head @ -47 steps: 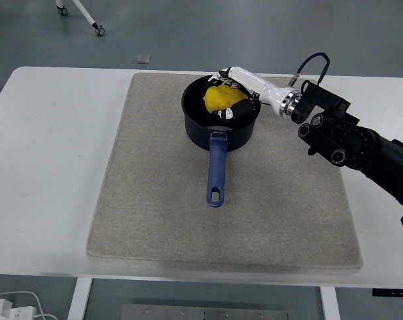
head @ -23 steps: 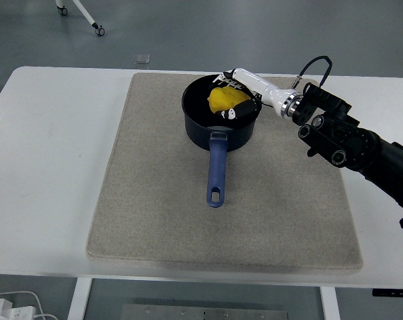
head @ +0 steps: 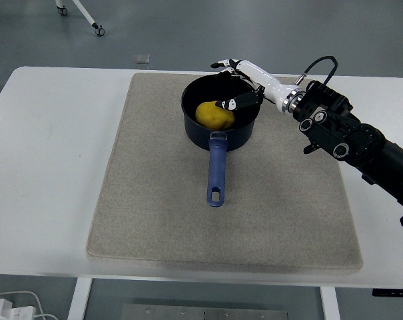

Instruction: Put the potato in the blue pot

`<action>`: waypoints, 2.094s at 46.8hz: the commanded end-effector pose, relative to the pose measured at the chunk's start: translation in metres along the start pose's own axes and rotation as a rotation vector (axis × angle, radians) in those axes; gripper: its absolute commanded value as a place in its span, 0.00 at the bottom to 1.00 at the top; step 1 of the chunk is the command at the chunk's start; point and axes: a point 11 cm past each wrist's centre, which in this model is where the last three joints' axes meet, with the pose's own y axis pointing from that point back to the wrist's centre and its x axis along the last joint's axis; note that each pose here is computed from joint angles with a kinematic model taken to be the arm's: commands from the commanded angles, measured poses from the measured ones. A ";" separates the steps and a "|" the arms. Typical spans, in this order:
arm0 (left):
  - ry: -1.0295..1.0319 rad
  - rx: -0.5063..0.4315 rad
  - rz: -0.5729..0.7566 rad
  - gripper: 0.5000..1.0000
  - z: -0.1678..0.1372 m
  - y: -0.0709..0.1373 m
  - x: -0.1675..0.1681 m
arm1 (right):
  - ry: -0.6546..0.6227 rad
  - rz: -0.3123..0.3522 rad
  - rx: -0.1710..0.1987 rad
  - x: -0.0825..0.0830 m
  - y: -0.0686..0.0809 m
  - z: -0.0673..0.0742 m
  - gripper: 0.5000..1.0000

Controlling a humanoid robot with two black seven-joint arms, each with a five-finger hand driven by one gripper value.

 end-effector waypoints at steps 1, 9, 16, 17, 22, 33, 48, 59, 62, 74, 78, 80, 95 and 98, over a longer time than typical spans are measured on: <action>0.000 0.000 0.000 1.00 0.000 0.000 0.000 | -0.012 0.007 0.001 0.001 0.000 0.000 0.85; 0.002 -0.001 0.001 1.00 0.000 0.000 0.000 | -0.111 0.050 0.000 0.005 0.001 0.001 0.84; 0.003 -0.001 0.001 1.00 0.000 0.000 0.000 | -0.271 0.129 0.017 0.015 0.001 0.000 0.84; 0.002 -0.001 0.000 1.00 0.000 0.000 0.000 | -0.304 0.141 0.021 0.016 0.001 0.000 0.84; 0.002 -0.001 0.000 1.00 0.000 0.000 0.000 | -0.498 0.187 0.042 0.024 0.001 -0.001 0.84; -0.002 0.000 -0.003 1.00 0.000 0.000 -0.001 | -0.764 0.221 0.028 0.029 0.002 0.003 0.84; 0.000 0.000 -0.002 1.00 0.000 0.000 -0.001 | -1.136 0.357 -0.119 0.055 0.013 0.034 0.84; 0.003 -0.001 -0.001 1.00 0.000 0.000 0.000 | -1.234 0.475 -0.131 0.080 0.027 0.051 0.84; 0.002 -0.001 0.001 1.00 0.000 0.000 0.000 | -1.235 0.489 -0.166 0.081 0.030 0.057 0.84; 0.002 -0.001 0.000 1.00 0.000 0.000 0.000 | -1.209 0.538 -0.153 0.092 0.039 0.065 0.84; 0.000 0.000 -0.002 1.00 0.000 0.000 -0.001 | -1.197 0.532 -0.153 0.093 0.040 0.065 0.85; 0.000 0.000 -0.002 1.00 0.000 0.000 -0.001 | -1.196 0.535 -0.154 0.094 0.040 0.066 0.84; 0.000 0.000 0.000 1.00 0.000 0.000 0.000 | -1.206 0.534 -0.155 0.090 0.039 0.066 0.84; 0.002 -0.001 0.000 1.00 0.000 0.000 0.000 | -1.208 0.534 -0.155 0.090 0.039 0.066 0.84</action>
